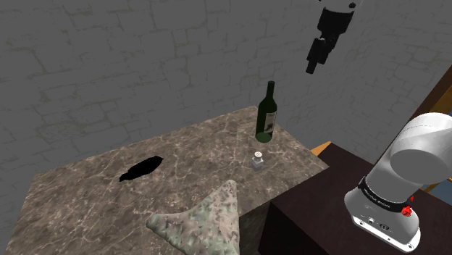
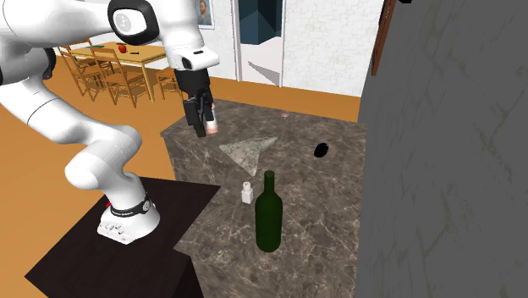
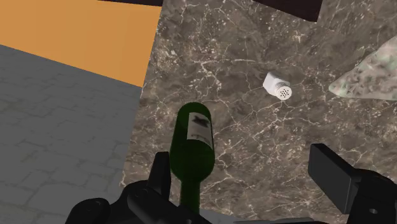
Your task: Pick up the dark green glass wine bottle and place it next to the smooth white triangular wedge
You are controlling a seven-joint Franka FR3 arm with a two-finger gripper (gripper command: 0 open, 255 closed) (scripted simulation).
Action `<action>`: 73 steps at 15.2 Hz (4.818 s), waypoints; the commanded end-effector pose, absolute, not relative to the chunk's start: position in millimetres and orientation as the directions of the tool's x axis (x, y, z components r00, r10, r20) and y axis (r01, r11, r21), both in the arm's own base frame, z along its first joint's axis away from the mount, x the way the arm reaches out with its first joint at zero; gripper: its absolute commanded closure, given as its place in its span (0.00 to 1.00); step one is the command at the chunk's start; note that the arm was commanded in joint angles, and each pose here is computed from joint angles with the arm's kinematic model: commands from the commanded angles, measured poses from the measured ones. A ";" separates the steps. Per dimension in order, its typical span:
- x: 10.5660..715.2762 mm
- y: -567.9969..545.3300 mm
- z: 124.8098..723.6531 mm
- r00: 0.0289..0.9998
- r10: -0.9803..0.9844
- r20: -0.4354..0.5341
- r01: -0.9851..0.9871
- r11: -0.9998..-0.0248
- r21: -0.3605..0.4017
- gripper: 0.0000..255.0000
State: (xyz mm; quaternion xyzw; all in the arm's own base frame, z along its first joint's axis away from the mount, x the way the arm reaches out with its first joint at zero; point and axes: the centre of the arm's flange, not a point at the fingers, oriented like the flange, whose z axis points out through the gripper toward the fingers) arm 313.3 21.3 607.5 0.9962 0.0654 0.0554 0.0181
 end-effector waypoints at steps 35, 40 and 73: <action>491.4 -6.0 456.9 0.991 -0.093 0.095 -0.093 -0.996 -0.006 1.00; 491.4 -6.0 457.0 0.991 -0.093 0.095 -0.093 -0.996 -0.006 1.00; 494.6 73.1 587.6 0.991 -0.093 0.095 -0.093 -0.996 -0.006 1.00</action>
